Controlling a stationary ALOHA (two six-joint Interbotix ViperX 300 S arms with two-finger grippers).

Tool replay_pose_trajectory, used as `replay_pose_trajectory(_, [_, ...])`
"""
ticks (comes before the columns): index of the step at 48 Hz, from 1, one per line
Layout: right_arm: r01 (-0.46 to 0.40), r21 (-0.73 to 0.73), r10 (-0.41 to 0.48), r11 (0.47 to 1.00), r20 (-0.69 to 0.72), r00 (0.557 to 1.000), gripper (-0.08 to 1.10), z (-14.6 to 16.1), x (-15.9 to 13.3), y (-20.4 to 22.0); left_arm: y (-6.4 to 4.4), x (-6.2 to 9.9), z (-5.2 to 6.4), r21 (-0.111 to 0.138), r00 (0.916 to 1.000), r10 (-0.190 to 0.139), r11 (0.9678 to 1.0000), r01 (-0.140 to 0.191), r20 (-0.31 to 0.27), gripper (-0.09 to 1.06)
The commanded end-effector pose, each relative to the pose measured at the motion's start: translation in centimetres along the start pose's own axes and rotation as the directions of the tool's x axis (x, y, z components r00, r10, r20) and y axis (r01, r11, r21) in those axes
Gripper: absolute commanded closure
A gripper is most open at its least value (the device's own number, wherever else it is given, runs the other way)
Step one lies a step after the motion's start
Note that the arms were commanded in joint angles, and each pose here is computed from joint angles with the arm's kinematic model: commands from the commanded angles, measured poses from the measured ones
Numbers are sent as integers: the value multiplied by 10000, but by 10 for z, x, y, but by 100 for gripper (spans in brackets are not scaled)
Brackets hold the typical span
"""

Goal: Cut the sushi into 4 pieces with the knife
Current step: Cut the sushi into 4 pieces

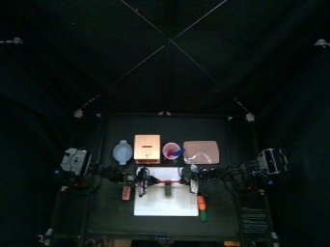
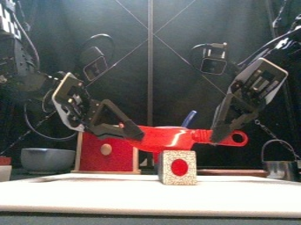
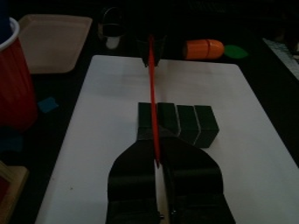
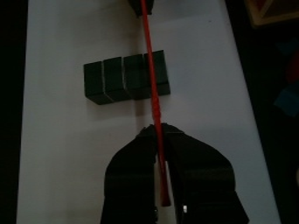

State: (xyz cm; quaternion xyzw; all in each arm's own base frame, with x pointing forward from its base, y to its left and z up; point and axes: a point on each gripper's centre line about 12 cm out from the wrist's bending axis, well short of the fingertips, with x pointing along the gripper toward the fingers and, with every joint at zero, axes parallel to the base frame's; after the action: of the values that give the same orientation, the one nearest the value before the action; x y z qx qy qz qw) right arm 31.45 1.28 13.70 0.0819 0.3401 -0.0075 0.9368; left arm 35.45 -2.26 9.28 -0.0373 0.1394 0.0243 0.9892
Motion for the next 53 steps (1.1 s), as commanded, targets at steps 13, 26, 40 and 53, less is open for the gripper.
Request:
replay_pose_trajectory(13, [-86, 28, 85, 10000, 265, 9996, 92, 14, 7, 4, -3, 17, 0, -124, 9997, 58, 9999, -61, -222, 72])
replay_pose_trajectory(26, [-147, -67, 148, 9999, 206, 9997, 92, 17, 6, 8, -9, 17, -3, -102, 9986, -89, 9999, 84, -525, 72])
replay_pose_trajectory(40, [-47, -38, 47, 10000, -211, 9998, 92, 7, 13, 6, -4, 18, -12, -256, 9955, 215, 9994, -240, -923, 72])
replay_pose_trajectory(53, [153, 91, -144, 9998, -890, 9959, 92, -9, 28, 0, 4, 20, -26, -544, 9851, 697, 9954, -791, -1570, 72])
